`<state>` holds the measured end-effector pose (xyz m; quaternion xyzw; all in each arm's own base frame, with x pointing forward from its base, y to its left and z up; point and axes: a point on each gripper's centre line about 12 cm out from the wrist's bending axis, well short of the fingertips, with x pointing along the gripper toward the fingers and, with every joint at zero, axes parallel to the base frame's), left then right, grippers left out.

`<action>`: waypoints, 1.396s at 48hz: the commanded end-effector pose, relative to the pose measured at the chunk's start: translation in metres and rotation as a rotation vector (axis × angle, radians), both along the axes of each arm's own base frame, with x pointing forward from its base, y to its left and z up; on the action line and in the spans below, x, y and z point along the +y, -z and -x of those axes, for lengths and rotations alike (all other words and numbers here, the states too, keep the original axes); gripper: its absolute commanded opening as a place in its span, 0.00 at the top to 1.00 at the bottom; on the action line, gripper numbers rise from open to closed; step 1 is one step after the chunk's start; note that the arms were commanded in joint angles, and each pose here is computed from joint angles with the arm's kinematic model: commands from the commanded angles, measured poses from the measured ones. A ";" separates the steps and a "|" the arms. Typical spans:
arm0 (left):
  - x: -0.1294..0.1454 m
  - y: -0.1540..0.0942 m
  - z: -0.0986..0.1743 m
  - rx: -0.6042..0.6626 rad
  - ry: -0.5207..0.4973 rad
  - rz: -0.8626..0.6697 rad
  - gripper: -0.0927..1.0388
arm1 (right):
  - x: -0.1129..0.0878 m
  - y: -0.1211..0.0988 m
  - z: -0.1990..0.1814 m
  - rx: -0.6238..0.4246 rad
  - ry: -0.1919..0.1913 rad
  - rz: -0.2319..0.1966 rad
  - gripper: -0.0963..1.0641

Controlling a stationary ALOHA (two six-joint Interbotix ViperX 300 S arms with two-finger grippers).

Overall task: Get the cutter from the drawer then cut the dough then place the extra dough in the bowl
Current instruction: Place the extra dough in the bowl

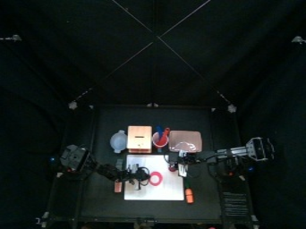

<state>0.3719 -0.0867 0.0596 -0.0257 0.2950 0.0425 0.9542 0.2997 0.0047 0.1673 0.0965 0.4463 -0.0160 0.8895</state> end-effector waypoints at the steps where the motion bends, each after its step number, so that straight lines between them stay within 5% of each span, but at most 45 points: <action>1: 0.002 -0.005 0.000 -0.004 -0.005 0.007 0.48 | 0.005 -0.009 -0.004 -0.043 -0.013 0.000 0.48; 10: 0.002 -0.004 0.001 0.007 -0.005 0.013 0.48 | 0.005 -0.010 -0.006 -0.057 0.020 -0.028 0.44; 28: 0.003 -0.008 0.001 0.007 -0.008 0.023 0.48 | 0.004 -0.014 -0.009 -0.079 0.036 -0.039 0.18; 67: -0.002 -0.054 -0.005 -0.126 0.079 -0.002 0.48 | 0.002 -0.018 -0.015 -0.142 0.067 -0.051 0.18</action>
